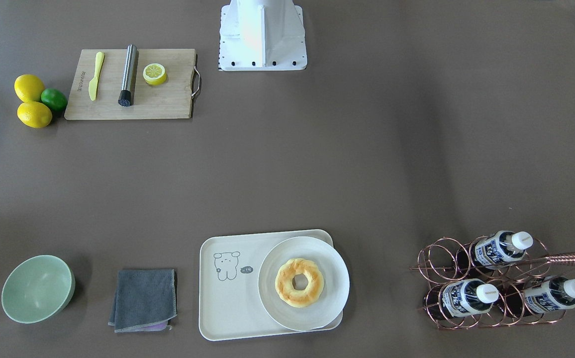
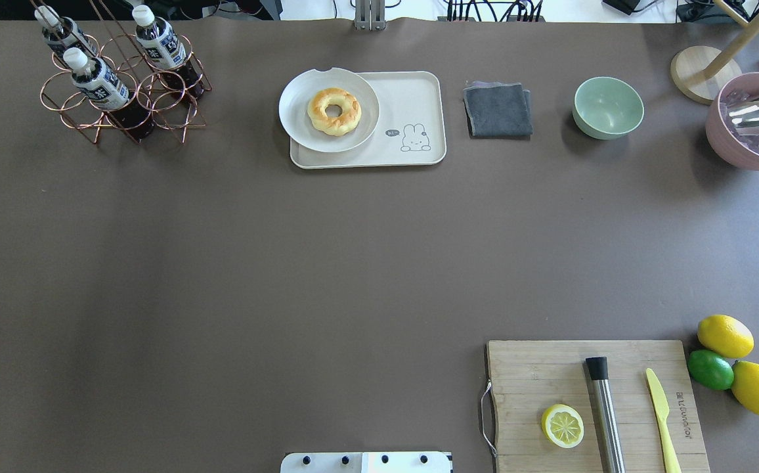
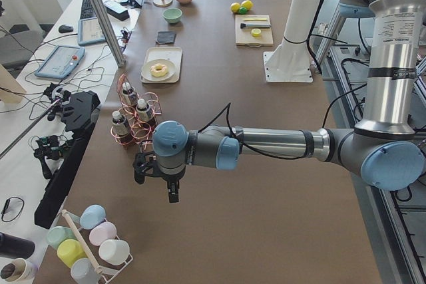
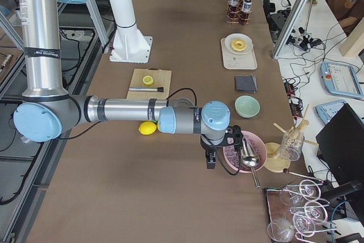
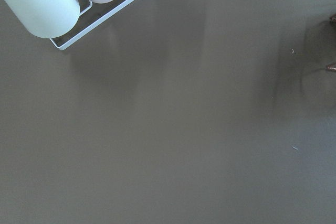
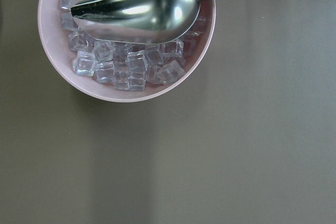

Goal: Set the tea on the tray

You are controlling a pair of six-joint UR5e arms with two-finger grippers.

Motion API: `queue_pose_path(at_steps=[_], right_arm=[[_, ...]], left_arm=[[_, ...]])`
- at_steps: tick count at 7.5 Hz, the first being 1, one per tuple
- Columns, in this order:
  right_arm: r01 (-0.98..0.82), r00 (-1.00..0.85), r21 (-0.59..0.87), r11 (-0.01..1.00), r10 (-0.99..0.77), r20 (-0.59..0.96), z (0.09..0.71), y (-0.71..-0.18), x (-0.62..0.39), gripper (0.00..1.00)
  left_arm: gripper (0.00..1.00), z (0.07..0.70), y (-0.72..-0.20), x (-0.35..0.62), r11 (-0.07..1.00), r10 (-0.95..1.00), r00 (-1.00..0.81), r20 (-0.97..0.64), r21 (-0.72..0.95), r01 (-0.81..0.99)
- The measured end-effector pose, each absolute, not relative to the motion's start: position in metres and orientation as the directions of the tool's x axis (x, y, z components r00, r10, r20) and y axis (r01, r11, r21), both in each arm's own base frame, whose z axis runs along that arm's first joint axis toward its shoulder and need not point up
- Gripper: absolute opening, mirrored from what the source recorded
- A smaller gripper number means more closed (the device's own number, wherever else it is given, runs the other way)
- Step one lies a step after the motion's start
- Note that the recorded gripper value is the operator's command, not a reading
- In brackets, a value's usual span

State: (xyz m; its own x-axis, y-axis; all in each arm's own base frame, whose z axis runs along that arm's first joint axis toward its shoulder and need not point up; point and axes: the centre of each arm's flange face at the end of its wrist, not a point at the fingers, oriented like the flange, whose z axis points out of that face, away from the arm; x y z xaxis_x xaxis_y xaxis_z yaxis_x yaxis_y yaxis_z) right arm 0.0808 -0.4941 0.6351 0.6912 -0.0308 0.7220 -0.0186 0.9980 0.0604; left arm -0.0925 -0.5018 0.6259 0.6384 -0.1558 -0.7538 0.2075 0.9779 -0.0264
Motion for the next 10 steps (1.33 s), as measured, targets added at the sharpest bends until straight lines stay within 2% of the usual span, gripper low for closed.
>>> queue_pose_path(at_steps=[5, 8, 10], right_arm=[[-0.019, 0.690, 0.055, 0.998, -0.027, 0.723, 0.637, -0.493, 0.081, 1.00], [-0.016, 0.691, 0.048, 0.999, -0.024, 0.723, 0.642, -0.485, 0.080, 1.00], [-0.017, 0.691, 0.044, 0.999, -0.020, 0.723, 0.644, -0.484, 0.080, 1.00]], left_arm=[[0.97, 0.609, -0.506, -0.092, 0.977, -0.139, 0.640, -0.756, -0.001, 0.211], [0.97, 0.499, -0.511, -0.064, 0.955, 0.094, 0.646, -0.757, 0.253, 0.158], [0.97, 0.433, -0.504, -0.046, 0.824, 0.358, 0.635, -0.685, 0.552, 0.131]])
